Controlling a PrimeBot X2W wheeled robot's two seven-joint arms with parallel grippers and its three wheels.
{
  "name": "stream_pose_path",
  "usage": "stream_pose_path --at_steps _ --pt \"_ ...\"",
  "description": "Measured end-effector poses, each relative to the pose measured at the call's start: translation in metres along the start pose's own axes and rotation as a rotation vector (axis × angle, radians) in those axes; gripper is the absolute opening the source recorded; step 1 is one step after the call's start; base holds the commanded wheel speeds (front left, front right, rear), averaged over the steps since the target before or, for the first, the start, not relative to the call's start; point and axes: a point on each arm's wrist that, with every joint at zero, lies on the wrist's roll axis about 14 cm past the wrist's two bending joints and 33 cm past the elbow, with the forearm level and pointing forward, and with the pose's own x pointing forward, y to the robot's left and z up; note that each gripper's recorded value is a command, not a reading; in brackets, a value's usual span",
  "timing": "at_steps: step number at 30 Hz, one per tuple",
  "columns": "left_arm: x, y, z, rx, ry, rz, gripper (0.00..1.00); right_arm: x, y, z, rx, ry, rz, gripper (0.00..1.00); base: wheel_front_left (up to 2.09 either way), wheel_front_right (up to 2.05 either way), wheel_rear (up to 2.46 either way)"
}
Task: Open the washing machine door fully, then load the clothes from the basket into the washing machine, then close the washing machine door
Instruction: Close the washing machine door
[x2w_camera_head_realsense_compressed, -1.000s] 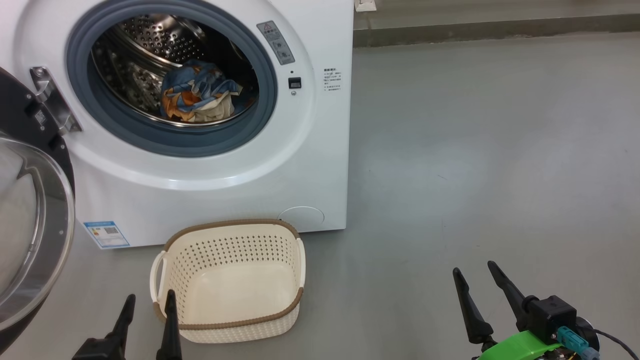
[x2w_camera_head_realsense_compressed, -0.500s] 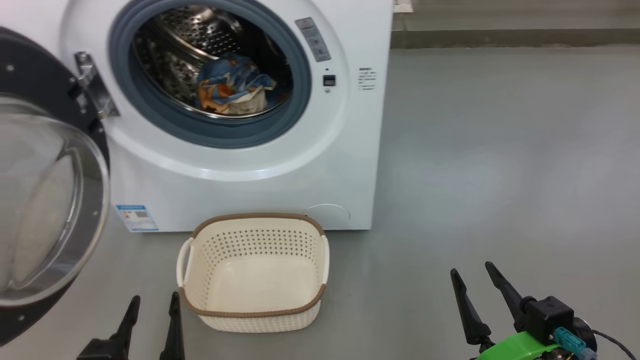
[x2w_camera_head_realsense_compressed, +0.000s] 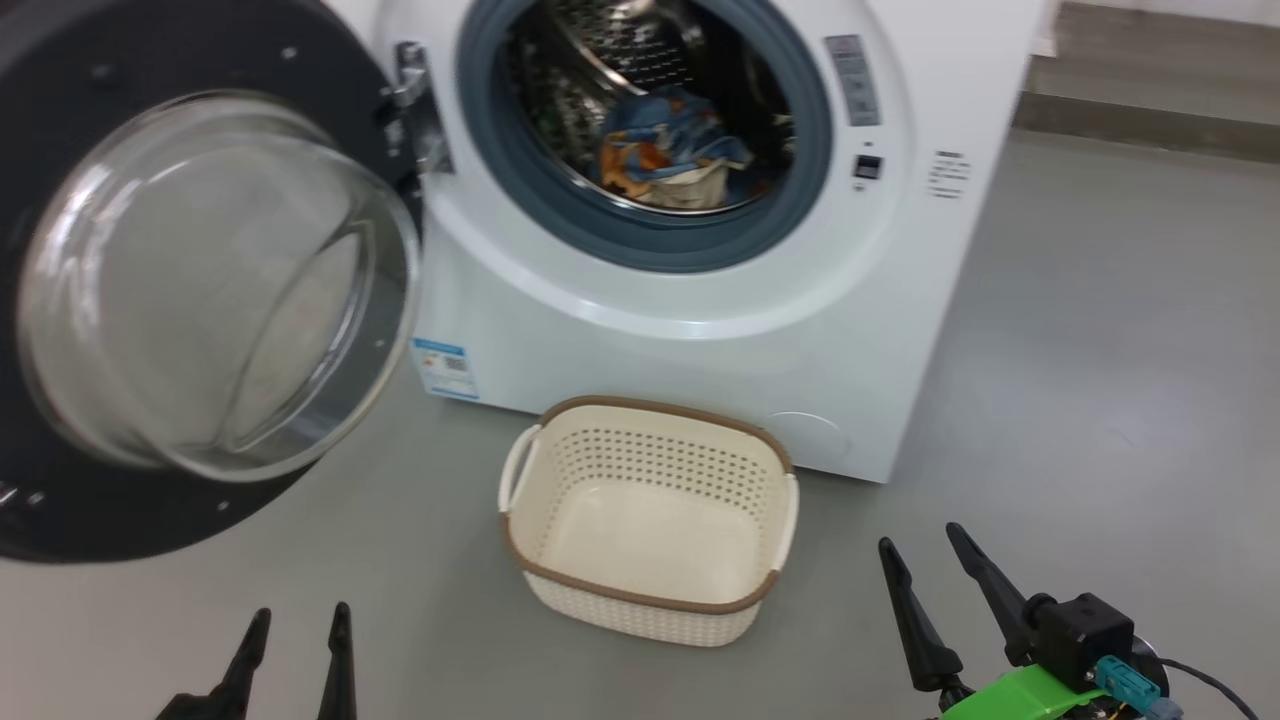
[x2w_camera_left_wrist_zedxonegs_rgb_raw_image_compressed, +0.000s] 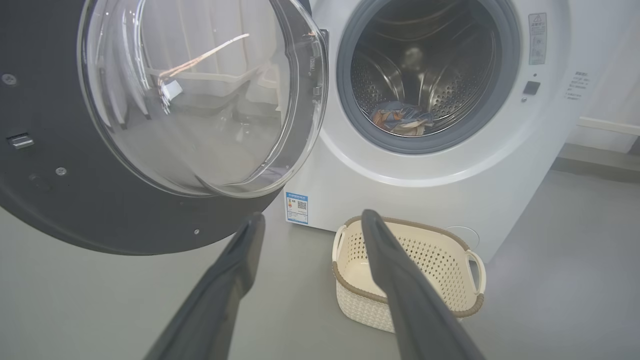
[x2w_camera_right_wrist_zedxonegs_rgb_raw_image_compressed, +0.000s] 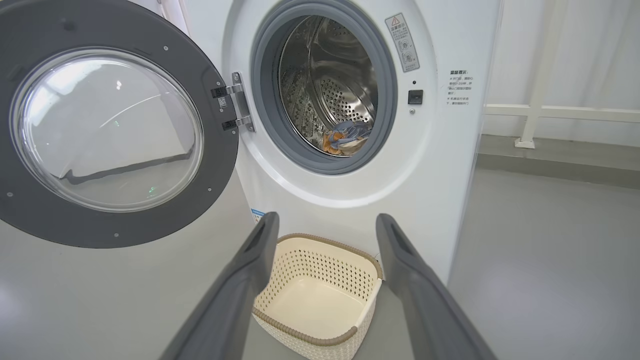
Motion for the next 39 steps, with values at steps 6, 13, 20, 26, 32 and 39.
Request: stream_pose_path --at_steps 6,13,20,26,32,39 --pt "-0.026 0.057 0.014 0.017 -0.043 0.191 1.0 0.024 0.063 -0.013 0.017 0.033 0.199 1.0 0.0 0.0 0.0" --pt "-0.051 0.089 0.02 0.033 -0.051 0.319 1.0 0.043 0.107 -0.015 0.041 0.036 0.336 1.0 0.0 0.0 0.0" --pt "-0.065 0.102 0.022 0.037 -0.057 0.38 1.0 0.046 0.124 -0.018 0.06 0.052 0.388 1.0 0.0 0.0 0.0" --pt "-0.069 0.104 0.026 0.03 -0.072 0.394 1.0 0.043 0.127 -0.02 0.056 0.06 0.397 1.0 -0.08 -0.08 -0.08" --pt "-0.068 0.102 0.029 0.022 -0.085 0.398 1.0 0.042 0.125 -0.019 0.05 0.061 0.393 1.0 -0.08 -0.08 -0.08" --pt "-0.069 0.099 0.026 0.009 -0.08 0.398 1.0 0.041 0.125 -0.019 0.047 0.06 0.393 1.0 -0.03 -0.03 -0.03"
